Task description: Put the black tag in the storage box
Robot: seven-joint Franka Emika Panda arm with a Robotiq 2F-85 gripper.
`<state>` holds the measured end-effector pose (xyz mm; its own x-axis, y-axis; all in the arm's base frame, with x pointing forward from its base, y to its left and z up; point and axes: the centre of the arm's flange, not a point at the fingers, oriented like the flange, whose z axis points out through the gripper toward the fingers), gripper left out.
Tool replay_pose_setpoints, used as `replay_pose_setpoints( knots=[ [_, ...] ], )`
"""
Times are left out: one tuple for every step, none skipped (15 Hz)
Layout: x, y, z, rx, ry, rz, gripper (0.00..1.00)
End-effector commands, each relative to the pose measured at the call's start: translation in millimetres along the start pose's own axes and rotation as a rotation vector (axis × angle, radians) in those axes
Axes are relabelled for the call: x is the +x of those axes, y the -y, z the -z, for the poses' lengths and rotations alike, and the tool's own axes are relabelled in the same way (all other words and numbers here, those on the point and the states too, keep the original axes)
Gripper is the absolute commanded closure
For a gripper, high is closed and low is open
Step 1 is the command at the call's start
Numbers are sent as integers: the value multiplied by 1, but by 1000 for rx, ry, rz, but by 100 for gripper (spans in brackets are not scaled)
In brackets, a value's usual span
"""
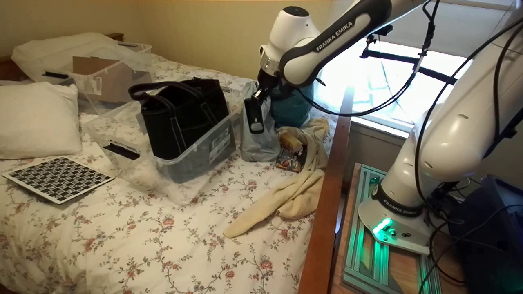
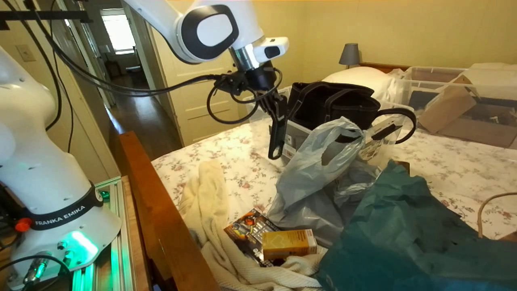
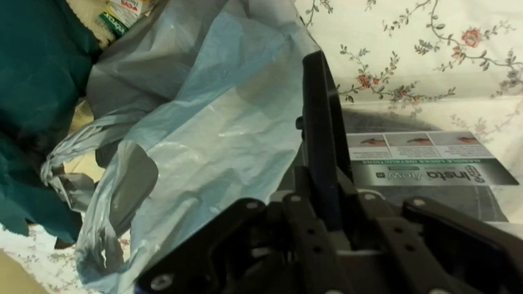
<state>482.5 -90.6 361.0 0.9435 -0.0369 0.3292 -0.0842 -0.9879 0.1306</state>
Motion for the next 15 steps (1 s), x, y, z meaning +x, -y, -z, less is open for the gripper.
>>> replay_pose_setpoints(
  knots=[
    [4,15,36,20,-87,14,96],
    [8,18,42,21,-104,21,96],
    [12,22,48,30,-118,26,96],
    [15,27,54,34,-136,35,96],
    [17,33,60,35,-148,46,96],
    [20,38,67,38,-160,60,96],
    [23,43,72,40,-168,66,96],
    [26,47,76,46,-174,76,96],
    [29,47,78,50,-183,80,96],
    [34,50,79,58,-190,98,96],
    [39,54,80,60,-196,102,96],
    [46,59,79,67,-202,113,96],
    [51,62,79,74,-211,125,96],
    [57,66,79,83,-223,134,96],
    [65,71,77,97,-227,133,96]
  ],
)
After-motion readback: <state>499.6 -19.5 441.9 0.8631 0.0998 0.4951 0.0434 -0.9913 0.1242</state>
